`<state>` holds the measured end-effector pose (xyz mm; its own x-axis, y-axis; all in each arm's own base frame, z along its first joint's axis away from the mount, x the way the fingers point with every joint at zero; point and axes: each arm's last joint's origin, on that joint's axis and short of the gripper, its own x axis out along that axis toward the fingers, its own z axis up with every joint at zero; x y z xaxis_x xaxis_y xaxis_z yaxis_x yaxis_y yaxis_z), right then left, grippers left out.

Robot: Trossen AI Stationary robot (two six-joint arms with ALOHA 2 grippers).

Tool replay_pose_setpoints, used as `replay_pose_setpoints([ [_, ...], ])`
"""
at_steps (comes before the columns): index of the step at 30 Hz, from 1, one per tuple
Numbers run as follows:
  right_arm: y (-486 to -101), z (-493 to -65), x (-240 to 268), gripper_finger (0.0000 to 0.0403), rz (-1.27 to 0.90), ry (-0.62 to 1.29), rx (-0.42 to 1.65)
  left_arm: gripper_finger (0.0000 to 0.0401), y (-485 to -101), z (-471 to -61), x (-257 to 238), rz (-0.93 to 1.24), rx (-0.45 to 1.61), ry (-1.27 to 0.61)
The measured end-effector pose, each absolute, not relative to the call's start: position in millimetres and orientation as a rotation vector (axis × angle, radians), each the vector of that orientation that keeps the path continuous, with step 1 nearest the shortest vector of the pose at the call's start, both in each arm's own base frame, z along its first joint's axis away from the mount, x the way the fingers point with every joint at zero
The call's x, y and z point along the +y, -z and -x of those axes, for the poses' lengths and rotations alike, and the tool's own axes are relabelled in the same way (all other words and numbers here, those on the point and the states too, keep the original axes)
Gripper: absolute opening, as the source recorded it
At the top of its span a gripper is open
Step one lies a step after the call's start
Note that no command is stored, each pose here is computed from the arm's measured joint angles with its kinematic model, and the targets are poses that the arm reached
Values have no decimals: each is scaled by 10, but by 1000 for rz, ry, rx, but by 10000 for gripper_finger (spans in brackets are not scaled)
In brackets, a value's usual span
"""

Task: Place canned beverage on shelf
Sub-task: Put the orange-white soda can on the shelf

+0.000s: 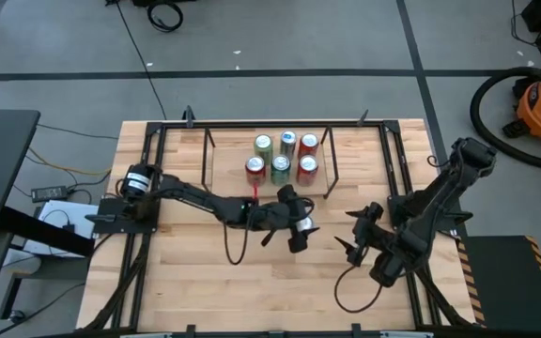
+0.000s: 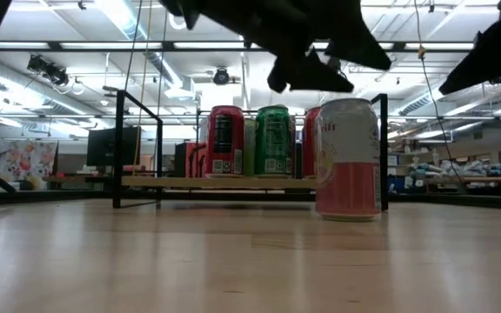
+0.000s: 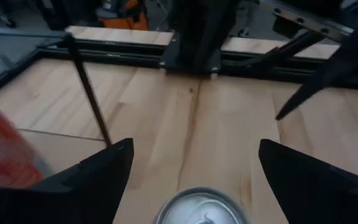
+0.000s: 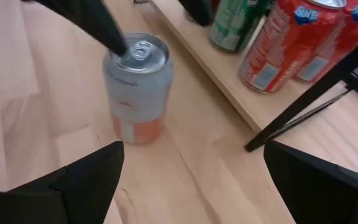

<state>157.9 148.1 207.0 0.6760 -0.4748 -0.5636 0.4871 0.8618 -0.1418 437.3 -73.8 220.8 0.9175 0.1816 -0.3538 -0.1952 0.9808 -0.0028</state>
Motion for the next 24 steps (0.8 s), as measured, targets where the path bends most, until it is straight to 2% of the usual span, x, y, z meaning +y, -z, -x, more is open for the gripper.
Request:
replay_pose_setpoints([
  [7, -1908, -1516, 1489, 397, -38, 530, 578, 396, -2161, -4402, -621, 64, 399, -87],
  [24, -1889, -1513, 1497, 396, -39, 523, 559, 394, -1961, -4405, -612, 25, 496, -132],
])
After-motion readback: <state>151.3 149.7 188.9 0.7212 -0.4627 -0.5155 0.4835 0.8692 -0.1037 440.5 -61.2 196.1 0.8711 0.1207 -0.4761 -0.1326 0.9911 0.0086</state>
